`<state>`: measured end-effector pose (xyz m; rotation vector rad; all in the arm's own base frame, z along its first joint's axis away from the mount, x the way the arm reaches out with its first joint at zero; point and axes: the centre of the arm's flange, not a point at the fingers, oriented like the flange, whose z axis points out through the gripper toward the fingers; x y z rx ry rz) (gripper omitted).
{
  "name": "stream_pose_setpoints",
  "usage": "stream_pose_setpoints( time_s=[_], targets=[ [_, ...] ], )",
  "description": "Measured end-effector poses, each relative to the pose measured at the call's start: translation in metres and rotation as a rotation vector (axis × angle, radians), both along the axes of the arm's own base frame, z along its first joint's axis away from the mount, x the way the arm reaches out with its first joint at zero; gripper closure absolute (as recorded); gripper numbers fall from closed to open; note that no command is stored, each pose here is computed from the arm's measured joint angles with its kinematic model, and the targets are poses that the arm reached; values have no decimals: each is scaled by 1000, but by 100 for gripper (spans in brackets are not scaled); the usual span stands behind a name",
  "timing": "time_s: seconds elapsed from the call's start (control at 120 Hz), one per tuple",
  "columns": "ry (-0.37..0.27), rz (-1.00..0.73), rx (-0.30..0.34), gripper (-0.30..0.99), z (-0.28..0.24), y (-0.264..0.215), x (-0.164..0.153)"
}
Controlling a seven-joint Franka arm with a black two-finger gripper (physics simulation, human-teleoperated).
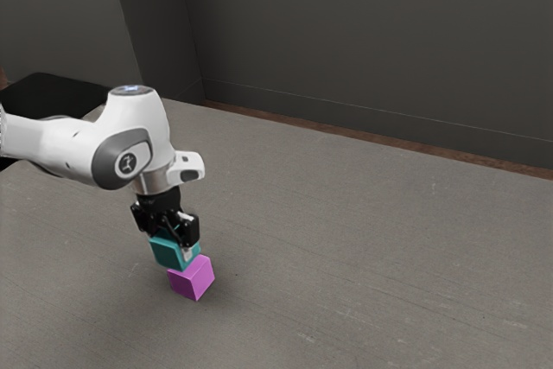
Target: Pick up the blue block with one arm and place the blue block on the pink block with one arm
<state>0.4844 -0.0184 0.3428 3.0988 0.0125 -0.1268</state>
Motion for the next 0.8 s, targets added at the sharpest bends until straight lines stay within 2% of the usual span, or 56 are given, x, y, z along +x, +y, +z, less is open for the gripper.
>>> stream_pose_setpoints(
  time_s=[0.217, 0.283, 0.4, 0.542, 0.642, 0.7, 0.8],
  targets=[
    [-7, -12, -1, 9, 3, -5, 2],
    [-38, -11, 0, 6, 17, -2, 11],
    [-134, -27, 16, 4, 60, -1, 36],
    [-271, -42, 36, 2, 145, -3, 75],
    [-357, -59, 104, 1, 229, -2, 107],
    [-381, -58, 140, 1, 275, -1, 116],
    [-398, -55, 172, 1, 342, -6, 111]
  ],
)
